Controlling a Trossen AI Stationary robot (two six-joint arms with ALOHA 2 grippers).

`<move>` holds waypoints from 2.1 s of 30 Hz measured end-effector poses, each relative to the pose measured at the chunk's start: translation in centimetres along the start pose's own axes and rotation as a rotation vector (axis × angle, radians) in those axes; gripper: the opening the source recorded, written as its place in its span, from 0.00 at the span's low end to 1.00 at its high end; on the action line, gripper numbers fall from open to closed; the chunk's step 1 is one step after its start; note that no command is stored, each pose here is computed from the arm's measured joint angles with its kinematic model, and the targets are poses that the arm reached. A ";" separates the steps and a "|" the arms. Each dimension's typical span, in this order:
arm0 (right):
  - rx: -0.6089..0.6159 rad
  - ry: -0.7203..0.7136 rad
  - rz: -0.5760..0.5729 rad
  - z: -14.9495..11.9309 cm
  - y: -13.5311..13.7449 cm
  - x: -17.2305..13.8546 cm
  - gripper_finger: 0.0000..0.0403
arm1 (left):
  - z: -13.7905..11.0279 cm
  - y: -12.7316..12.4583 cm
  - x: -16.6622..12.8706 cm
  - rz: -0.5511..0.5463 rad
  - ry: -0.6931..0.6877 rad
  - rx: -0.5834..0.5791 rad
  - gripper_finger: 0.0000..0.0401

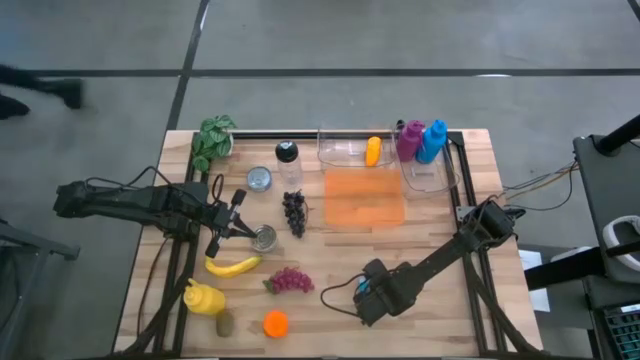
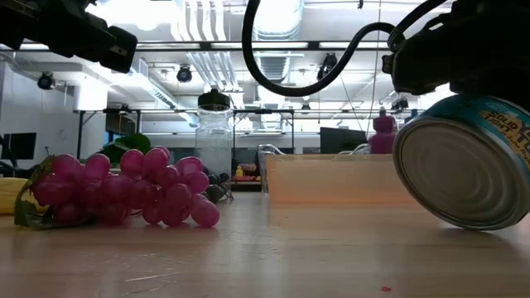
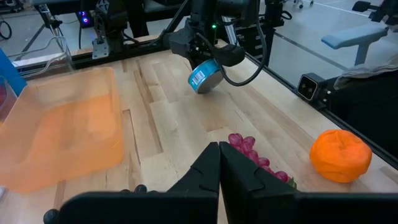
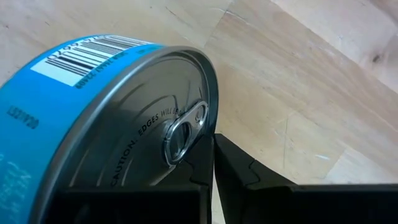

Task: Pick & Place Food Item
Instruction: Put the blue and yellow tuna can into the orange bin

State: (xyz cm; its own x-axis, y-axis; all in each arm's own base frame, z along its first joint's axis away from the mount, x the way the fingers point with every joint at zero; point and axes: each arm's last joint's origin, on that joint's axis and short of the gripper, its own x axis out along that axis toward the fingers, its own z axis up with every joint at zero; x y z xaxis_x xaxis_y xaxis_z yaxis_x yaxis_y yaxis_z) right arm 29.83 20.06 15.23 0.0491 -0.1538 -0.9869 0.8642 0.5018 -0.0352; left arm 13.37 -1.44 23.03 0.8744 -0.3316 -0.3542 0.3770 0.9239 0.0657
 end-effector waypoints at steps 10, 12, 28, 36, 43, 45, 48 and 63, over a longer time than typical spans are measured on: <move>-0.003 0.004 -0.013 0.1 -0.4 -0.4 0.02 | 0.0 0.0 0.0 0.000 0.000 0.000 0.02; -0.005 0.002 -0.024 0.1 -0.5 -0.5 0.02 | 0.0 0.0 0.0 0.000 0.000 0.000 0.02; 0.059 -0.014 -0.057 -0.3 -1.7 0.1 0.02 | 0.0 0.0 0.0 0.000 0.000 -0.002 0.02; 0.060 -0.013 -0.054 -0.4 -1.6 0.1 0.02 | 0.0 0.0 0.0 0.000 0.000 -0.002 0.02; 0.059 -0.012 -0.053 -0.3 -1.6 0.1 0.02 | 0.0 0.0 0.0 0.001 0.000 -0.002 0.02; 0.059 -0.012 -0.053 -0.3 -1.6 0.1 0.02 | 0.0 0.0 0.0 0.000 0.000 -0.001 0.02; 0.058 -0.012 -0.053 -0.4 -1.6 0.2 0.02 | 0.0 0.0 0.0 0.000 0.000 -0.001 0.02; 0.053 -0.011 -0.050 -0.4 -1.5 0.2 0.02 | 0.0 0.0 0.0 0.000 0.000 0.000 0.02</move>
State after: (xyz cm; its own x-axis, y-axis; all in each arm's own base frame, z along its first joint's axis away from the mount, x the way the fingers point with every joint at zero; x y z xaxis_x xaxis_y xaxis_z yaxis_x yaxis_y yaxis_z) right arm 28.32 19.56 15.03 0.0107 -0.1870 -0.9823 0.8911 0.4474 -0.0754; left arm 13.37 -1.44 23.03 0.8745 -0.3312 -0.3542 0.3765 0.9241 0.0655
